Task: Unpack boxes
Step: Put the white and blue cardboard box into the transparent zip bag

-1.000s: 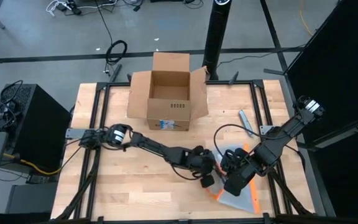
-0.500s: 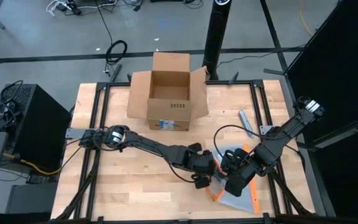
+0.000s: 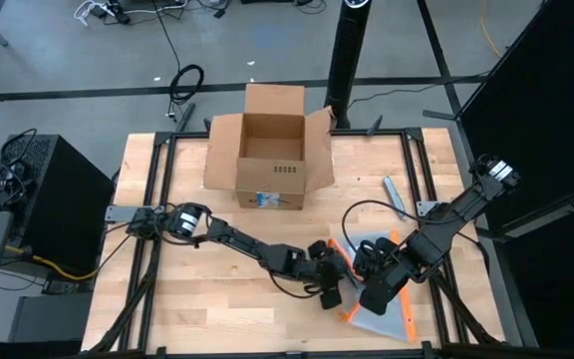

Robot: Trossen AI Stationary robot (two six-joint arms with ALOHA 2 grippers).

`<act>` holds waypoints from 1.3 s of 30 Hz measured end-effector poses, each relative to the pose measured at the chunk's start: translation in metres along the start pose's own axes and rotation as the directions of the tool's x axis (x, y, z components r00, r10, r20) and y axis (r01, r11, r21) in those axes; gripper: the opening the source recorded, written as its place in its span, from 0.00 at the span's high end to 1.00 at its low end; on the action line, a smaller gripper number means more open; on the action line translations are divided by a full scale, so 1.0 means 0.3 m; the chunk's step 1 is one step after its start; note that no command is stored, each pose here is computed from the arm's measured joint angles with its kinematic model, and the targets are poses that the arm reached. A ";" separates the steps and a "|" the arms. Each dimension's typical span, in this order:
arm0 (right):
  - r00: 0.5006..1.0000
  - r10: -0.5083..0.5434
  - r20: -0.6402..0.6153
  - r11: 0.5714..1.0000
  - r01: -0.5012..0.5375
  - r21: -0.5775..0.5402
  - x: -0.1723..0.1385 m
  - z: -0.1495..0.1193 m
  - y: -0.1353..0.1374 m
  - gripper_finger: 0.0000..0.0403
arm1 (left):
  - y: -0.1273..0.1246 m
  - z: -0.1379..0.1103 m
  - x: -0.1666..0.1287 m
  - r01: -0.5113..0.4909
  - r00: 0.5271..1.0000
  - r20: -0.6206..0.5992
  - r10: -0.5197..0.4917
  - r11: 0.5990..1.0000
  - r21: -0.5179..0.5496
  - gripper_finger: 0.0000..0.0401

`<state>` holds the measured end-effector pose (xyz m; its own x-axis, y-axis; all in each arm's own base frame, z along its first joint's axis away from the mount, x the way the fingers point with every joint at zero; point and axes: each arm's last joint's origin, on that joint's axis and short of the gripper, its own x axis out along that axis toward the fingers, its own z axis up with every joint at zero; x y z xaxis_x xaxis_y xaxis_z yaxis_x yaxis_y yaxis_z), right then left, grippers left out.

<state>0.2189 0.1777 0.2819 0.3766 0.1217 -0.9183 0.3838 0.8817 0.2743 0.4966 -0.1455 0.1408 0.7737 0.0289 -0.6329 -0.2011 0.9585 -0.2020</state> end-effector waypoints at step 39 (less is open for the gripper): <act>1.000 0.010 0.005 0.999 -0.009 -0.036 0.009 -0.009 0.014 1.00 | 0.276 0.081 -0.150 0.006 0.995 -0.098 -0.018 0.992 -0.124 0.58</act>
<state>0.2193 0.1829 0.2799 0.3846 0.1278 -0.9142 0.3492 0.8966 0.2723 0.4597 -0.0607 0.1706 0.7147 -0.0162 -0.6992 -0.2699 0.9159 -0.2971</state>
